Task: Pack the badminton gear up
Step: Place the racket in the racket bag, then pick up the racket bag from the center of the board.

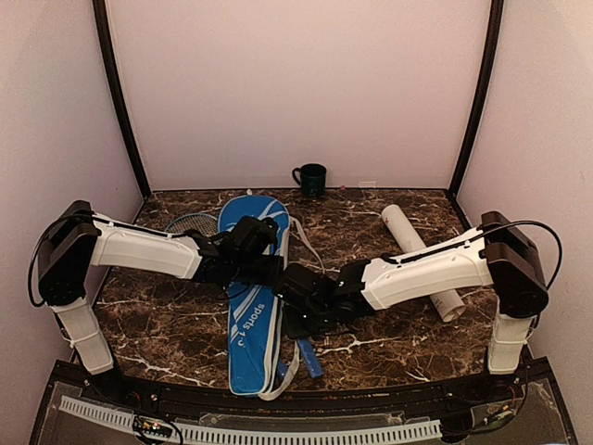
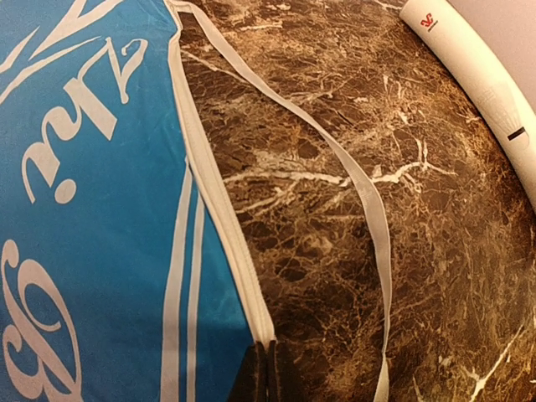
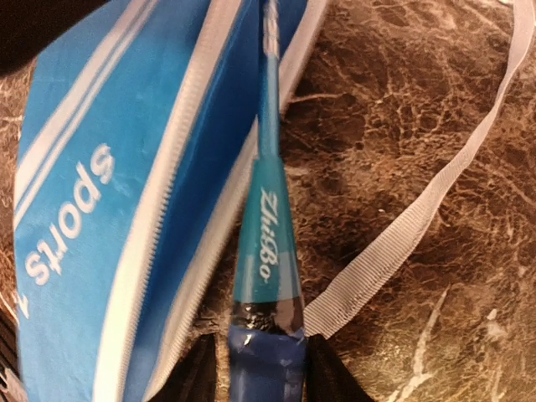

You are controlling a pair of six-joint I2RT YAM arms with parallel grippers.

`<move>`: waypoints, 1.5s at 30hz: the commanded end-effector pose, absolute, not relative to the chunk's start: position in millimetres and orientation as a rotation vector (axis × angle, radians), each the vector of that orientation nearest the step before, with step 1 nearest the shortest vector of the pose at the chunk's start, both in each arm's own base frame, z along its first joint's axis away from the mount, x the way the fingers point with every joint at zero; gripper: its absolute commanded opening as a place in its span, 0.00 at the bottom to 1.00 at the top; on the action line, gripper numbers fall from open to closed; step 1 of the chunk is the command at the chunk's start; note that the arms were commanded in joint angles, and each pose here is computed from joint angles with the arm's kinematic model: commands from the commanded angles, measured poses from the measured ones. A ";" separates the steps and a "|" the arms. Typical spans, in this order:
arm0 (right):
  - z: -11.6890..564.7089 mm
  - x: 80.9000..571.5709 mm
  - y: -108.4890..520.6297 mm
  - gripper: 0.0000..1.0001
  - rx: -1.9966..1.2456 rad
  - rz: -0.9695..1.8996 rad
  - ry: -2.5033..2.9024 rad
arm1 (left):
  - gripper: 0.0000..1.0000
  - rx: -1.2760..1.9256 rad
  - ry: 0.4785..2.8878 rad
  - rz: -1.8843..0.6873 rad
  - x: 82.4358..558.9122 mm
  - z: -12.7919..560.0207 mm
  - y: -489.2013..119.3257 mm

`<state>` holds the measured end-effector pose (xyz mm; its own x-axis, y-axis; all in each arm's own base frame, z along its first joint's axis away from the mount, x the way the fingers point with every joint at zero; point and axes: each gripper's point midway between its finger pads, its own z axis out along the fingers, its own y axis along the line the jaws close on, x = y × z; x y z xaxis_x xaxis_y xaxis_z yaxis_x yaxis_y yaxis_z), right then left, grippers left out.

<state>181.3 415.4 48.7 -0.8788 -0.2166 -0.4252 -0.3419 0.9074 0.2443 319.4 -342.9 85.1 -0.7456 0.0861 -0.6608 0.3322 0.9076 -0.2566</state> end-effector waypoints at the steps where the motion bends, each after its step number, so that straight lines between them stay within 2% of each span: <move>1: 63.3 180.6 422.7 0.44 -0.441 0.578 2.636 | 0.00 0.328 2.412 -0.503 312.9 80.3 -344.2; 4: 61.3 172.5 414.5 0.52 -0.479 0.594 2.647 | 0.00 0.330 2.413 -0.511 315.1 81.5 -343.2; 7: 56.4 161.4 402.0 0.55 -0.526 0.609 2.663 | 0.00 0.333 2.407 -0.513 316.2 84.4 -342.2; 12: 60.6 140.9 387.8 0.52 -0.594 0.696 2.686 | 0.00 0.330 2.402 -0.520 317.5 87.7 -342.0; 16: 51.3 121.4 379.9 0.46 -0.632 0.774 2.736 | 0.00 0.330 2.402 -0.530 317.5 88.6 -343.3; 37: 20.1 93.4 403.3 0.41 -0.709 0.746 2.814 | 0.00 0.331 2.402 -0.531 317.6 89.9 -342.9; 39: 18.8 93.5 403.7 0.37 -0.693 0.736 2.823 | 0.00 0.335 2.399 -0.532 317.8 91.0 -343.2; 41: 18.6 95.9 400.8 0.24 -0.664 0.713 2.827 | 0.00 0.345 2.396 -0.533 317.5 93.2 -343.7; 42: 19.3 97.2 399.7 0.18 -0.650 0.705 2.826 | 0.05 0.358 2.393 -0.527 317.7 95.3 -343.7; 45: 28.8 100.4 398.8 0.12 -0.617 0.709 2.811 | 0.29 0.394 2.416 -0.461 311.6 101.9 -336.7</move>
<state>101.3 402.9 26.7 -0.9051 -0.3417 -0.2532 -0.4225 0.7900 0.4443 316.0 -342.1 80.5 -0.7651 0.1202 -0.6326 0.3623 0.8925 -0.2686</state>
